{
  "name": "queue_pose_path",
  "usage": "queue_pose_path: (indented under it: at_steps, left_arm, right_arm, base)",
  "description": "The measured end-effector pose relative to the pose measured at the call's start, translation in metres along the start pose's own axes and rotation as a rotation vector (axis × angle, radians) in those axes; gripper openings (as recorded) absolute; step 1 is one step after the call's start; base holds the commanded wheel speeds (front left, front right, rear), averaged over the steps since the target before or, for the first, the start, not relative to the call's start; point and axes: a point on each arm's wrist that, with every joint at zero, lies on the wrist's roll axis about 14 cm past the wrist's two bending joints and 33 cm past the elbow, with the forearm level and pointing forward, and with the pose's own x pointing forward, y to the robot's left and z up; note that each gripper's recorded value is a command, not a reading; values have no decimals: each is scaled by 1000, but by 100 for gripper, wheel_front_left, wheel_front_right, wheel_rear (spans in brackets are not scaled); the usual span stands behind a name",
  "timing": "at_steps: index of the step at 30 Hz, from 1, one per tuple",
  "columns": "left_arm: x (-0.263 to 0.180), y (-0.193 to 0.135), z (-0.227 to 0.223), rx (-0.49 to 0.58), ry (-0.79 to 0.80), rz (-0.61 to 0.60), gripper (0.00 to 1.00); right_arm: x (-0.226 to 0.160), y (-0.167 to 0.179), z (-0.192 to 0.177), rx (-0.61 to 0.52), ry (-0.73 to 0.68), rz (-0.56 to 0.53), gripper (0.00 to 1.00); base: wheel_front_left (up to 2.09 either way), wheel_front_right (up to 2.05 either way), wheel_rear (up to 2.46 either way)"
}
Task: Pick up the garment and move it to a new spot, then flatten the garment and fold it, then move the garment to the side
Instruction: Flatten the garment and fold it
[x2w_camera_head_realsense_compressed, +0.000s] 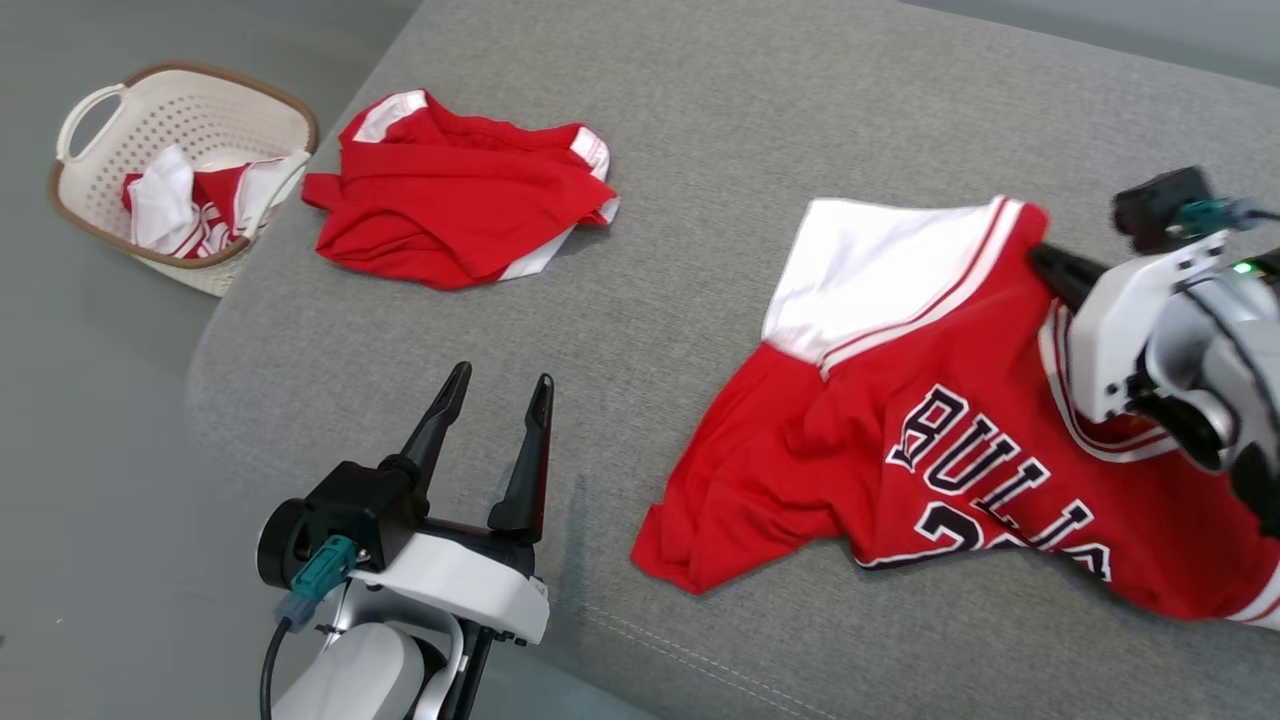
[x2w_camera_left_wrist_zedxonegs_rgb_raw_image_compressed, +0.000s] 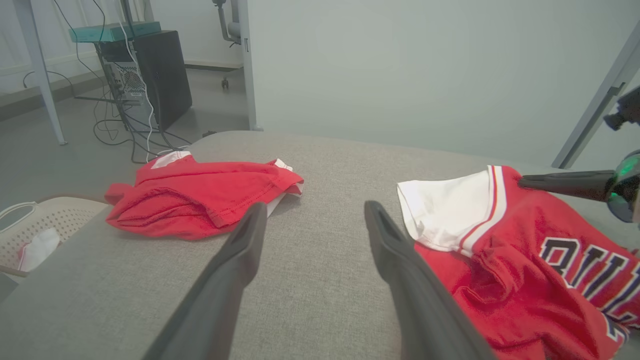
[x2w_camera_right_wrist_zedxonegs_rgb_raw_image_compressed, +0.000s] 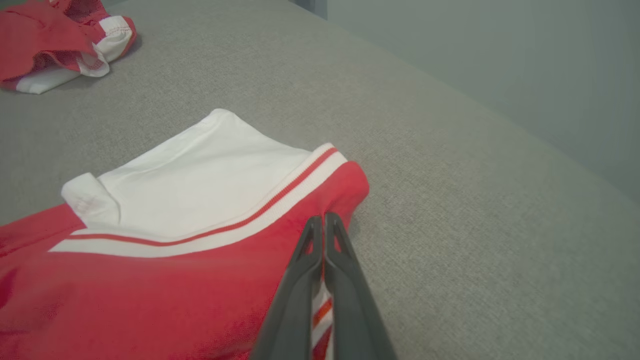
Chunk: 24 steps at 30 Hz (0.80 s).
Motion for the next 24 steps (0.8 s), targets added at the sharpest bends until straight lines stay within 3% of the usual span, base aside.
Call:
queue_pose_path:
  at_steps: [6, 8, 9, 14, 24]
  left_arm:
    - [8, -11, -3, 4, 6, -40, 100]
    - [14, -19, -7, 10, 18, -70, 100]
    - [14, -19, -7, 10, 18, -70, 100]
    - [23, -34, -15, 5, 45, -119, 100]
    - [38, -46, -27, 16, 78, -157, 100]
  right_arm:
    - [-28, -48, 0, 56, -64, -126, 0]
    - [-54, -90, -9, 86, -77, -245, 0]
    - [-54, -90, -9, 86, -77, -245, 0]
    - [-100, -153, -39, 125, -54, -443, 0]
    - [-141, -206, -85, 233, -26, -669, 0]
  base:
    - [0, 0, 0]
    - [0, 0, 0]
    - [0, 0, 0]
    - [0, 0, 0]
    - [0, 0, 0]
